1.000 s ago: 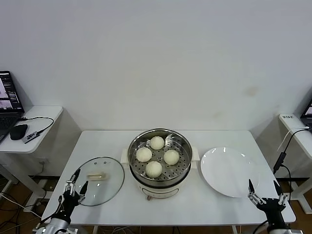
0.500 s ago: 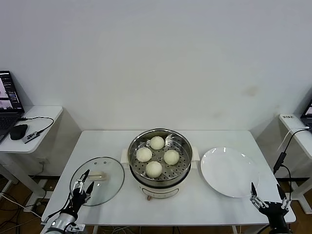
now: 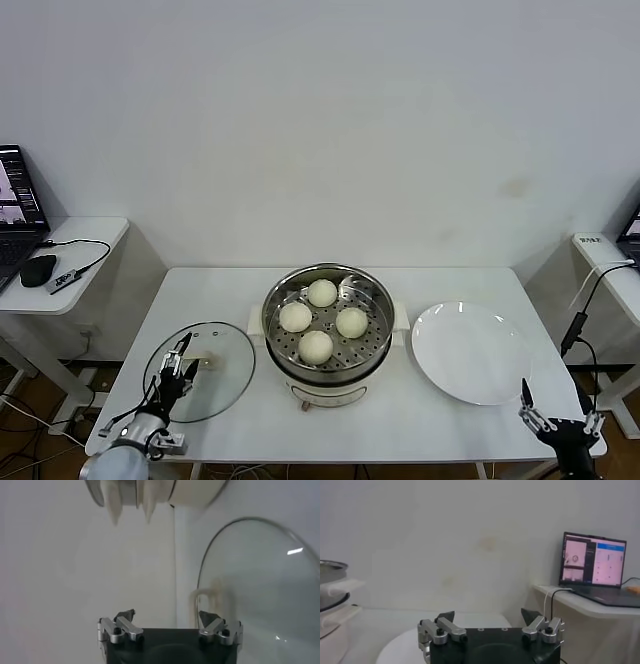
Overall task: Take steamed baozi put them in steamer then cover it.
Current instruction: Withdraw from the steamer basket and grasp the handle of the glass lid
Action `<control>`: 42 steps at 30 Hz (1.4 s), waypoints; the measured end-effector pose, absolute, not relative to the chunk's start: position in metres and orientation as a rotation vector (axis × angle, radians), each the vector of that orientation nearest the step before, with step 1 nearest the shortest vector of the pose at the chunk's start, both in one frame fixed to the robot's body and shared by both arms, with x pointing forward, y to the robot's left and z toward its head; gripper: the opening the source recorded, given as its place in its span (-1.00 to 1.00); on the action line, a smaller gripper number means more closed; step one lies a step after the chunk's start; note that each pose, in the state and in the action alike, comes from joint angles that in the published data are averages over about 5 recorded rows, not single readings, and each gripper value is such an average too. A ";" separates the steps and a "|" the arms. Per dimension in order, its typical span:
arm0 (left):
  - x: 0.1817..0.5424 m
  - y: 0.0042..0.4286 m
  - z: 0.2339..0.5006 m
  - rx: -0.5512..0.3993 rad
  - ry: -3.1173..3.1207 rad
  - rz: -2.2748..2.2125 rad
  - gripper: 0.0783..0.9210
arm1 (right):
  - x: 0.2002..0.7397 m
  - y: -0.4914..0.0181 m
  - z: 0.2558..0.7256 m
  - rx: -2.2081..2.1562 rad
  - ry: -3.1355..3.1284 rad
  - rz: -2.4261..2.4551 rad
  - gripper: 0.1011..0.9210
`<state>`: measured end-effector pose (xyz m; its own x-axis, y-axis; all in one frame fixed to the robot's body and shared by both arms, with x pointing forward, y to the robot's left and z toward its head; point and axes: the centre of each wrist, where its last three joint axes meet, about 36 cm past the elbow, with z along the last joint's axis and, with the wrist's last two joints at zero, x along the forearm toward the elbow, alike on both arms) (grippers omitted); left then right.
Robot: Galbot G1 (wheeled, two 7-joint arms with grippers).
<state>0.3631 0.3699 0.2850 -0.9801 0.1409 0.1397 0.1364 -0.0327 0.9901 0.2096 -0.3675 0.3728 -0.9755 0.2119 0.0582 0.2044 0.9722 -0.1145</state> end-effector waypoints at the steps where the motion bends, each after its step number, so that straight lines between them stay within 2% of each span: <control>1: 0.366 0.370 0.284 0.312 2.182 2.234 0.77 | 0.209 -0.367 0.372 -0.322 -3.049 0.166 0.76; 13: 0.396 0.370 0.275 0.297 2.202 2.232 0.77 | 0.210 -0.367 0.367 -0.323 -3.037 0.160 0.76; 16: 0.399 0.371 0.272 0.296 2.209 2.235 0.71 | 0.211 -0.366 0.367 -0.321 -3.038 0.158 0.76; 37: 0.397 0.377 0.263 0.237 2.244 2.201 -0.70 | 0.219 -0.366 0.364 -0.289 -3.041 0.152 0.76; 39: 0.395 0.378 0.265 0.219 2.241 2.195 -0.80 | 0.219 -0.366 0.364 -0.284 -3.042 0.154 0.76; 42: 0.393 0.380 0.271 0.192 2.227 2.195 -0.85 | 0.220 -0.365 0.365 -0.274 -3.045 0.157 0.76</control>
